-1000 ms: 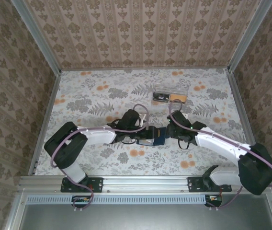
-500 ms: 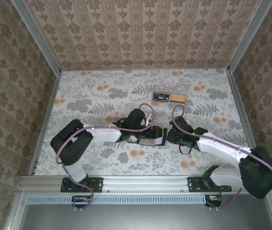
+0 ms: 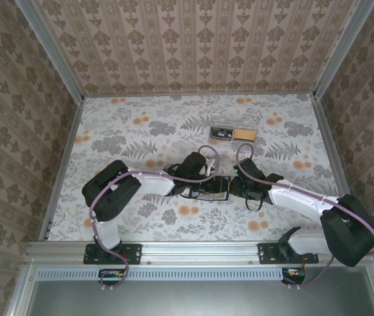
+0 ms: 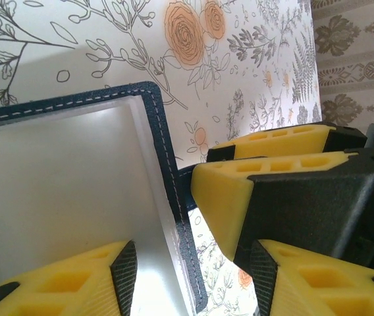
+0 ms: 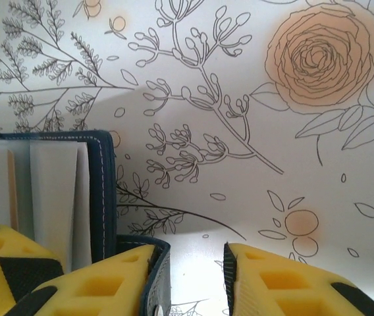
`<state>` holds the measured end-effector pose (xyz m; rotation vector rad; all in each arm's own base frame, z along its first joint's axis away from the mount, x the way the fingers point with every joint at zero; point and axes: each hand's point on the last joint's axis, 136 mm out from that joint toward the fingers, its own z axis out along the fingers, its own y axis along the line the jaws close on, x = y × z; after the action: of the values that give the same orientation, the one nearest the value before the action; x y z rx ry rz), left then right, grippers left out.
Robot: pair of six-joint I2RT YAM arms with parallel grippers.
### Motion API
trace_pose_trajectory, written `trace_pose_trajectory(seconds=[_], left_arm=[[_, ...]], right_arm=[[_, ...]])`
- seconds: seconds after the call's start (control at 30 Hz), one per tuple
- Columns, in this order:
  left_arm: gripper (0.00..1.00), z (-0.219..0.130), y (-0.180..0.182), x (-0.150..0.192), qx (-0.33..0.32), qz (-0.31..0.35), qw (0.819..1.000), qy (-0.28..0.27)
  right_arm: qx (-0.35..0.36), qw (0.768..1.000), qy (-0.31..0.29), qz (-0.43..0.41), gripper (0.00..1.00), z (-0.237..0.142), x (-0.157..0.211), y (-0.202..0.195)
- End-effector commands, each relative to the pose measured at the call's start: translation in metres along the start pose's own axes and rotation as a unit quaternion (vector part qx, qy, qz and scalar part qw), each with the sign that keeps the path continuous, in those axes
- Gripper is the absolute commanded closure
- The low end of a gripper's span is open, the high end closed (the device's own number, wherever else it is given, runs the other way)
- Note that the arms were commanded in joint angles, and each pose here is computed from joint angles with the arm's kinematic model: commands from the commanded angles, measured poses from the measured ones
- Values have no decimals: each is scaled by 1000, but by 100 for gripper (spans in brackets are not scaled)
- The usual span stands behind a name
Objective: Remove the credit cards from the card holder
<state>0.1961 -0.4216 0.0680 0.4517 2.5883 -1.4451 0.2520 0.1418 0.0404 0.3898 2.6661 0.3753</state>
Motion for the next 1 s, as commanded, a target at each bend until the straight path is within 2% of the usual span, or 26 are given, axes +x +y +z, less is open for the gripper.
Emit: trace_pose_trajectory(seconds=[0.0,0.23,0.43,0.57,0.8,0.97], left_arm=[[51,6,-1,8,9,-5,1000,14],[53,6,0,9,9,-4,1000,15],[59,9,2,11,7,-3,1000,20],[59,11,4,12,5,-6,1000,22],[58,11,2,11,4,-4,1000,23],[55,7,-2,9,3,1,1000,18]], right_arm=[[-61,998,-3,22,65,0,-12,22],[-79,995,-5,64,65,4,-32,19],[-104,991,-2,80,62,2,-43,23],[-134,989,37,59,59,6,-40,41],[-142,984,90,54,55,25,-26,47],[-92,988,115,51,66,35,-14,28]])
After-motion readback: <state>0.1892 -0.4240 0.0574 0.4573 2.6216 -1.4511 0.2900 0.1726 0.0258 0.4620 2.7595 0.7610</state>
